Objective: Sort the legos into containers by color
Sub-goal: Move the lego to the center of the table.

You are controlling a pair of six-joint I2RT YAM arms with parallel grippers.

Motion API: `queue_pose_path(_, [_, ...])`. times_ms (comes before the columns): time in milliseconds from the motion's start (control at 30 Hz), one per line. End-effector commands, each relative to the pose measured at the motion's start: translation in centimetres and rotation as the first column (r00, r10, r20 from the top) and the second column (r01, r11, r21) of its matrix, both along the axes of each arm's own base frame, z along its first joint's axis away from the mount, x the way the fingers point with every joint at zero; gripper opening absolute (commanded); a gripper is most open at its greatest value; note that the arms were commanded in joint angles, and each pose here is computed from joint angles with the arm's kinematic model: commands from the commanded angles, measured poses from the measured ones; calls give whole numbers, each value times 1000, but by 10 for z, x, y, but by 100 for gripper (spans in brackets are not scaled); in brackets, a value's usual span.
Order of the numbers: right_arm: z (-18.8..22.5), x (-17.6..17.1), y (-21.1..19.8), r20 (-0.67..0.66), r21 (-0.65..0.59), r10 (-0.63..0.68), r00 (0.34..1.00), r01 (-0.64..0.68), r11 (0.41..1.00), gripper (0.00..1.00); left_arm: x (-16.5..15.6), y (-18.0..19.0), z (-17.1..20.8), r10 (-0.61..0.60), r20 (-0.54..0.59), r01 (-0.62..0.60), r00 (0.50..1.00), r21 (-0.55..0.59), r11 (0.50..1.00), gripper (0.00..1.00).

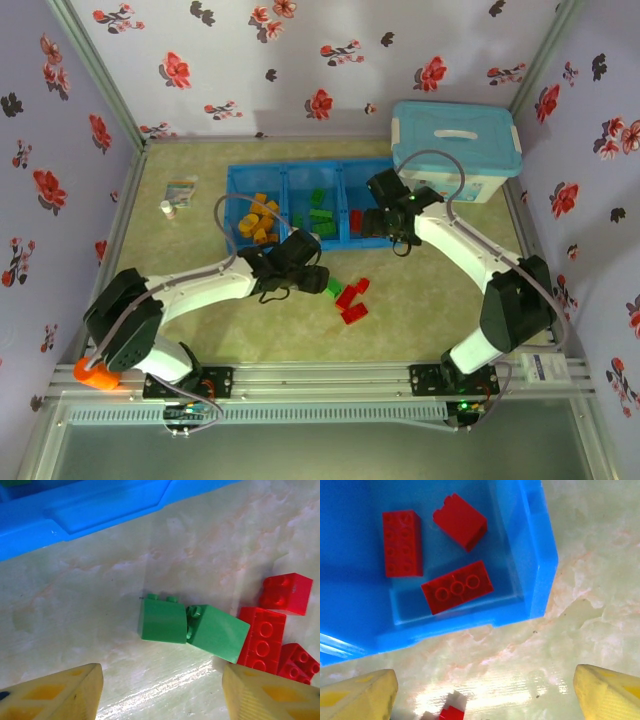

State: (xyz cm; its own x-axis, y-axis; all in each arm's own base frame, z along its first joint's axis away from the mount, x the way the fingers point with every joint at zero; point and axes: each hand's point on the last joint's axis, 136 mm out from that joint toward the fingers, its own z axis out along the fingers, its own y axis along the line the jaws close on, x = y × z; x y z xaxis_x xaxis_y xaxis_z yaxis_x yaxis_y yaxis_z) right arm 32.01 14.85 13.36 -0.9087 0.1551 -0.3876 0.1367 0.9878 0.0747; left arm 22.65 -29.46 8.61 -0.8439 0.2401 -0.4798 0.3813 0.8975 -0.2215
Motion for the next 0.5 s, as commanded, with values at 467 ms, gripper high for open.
queue_pose_path(467, [0,-12,-4,28,35,-16,999,15,999,91,25,-7,-24,53,-41,-51,998,64,997,59])
